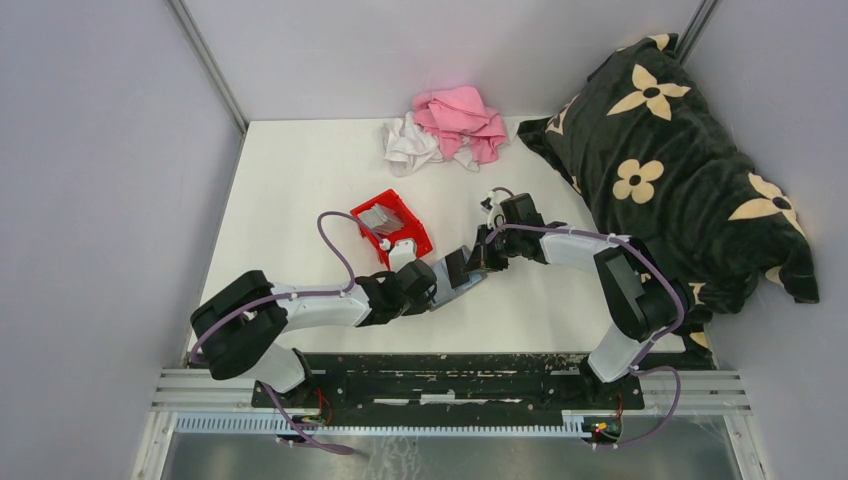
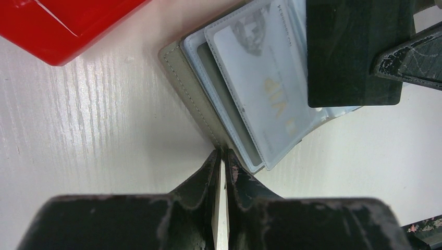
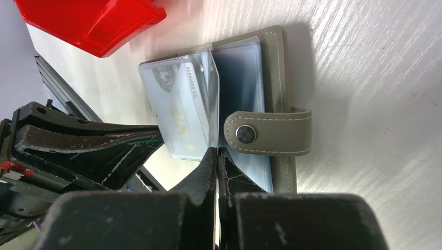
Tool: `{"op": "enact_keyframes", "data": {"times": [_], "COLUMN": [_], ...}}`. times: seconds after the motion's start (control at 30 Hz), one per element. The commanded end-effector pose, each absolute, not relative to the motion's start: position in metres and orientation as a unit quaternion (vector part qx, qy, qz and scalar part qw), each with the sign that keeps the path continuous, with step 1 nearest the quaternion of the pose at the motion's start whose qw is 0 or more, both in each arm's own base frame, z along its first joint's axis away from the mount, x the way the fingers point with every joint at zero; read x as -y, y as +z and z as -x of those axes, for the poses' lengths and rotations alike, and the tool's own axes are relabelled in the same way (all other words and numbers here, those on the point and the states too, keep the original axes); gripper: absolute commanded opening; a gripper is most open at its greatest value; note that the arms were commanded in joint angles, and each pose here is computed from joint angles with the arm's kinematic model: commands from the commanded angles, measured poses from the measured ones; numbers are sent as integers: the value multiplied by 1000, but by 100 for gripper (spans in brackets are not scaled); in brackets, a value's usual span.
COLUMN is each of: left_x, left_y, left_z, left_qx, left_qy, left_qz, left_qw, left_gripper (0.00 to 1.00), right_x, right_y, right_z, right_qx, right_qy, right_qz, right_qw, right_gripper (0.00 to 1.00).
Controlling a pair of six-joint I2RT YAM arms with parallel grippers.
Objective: Put the credit cards into the card holder
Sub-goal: Insert the credit card into the card holder.
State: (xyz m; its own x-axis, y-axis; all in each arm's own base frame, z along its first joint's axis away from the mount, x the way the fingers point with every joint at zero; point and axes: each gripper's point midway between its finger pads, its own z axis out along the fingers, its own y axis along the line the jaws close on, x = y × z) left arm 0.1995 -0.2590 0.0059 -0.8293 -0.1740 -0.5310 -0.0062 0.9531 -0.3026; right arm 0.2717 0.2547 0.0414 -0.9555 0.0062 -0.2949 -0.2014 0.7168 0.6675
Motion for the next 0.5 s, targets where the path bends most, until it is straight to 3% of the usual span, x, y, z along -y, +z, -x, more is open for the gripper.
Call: {"op": "enact_keyframes", "data": {"times": [0.0, 0.47], "left_x": [176, 174], "left_y": [-53, -60], "left_z": [-142, -142], "left_qx": [-984, -986], "left_qy": [14, 25], "left_qz": [13, 15], "left_qw": [177, 166], "left_gripper": [14, 13], "right_x": [-255, -261], "right_y": [35, 32], "right_z": [-270, -257], "right_qx": [-913, -902], "right_qy": [378, 413], "right_qz": [60, 45], "right_qw": [140, 115], "right_gripper": [1, 1]}}
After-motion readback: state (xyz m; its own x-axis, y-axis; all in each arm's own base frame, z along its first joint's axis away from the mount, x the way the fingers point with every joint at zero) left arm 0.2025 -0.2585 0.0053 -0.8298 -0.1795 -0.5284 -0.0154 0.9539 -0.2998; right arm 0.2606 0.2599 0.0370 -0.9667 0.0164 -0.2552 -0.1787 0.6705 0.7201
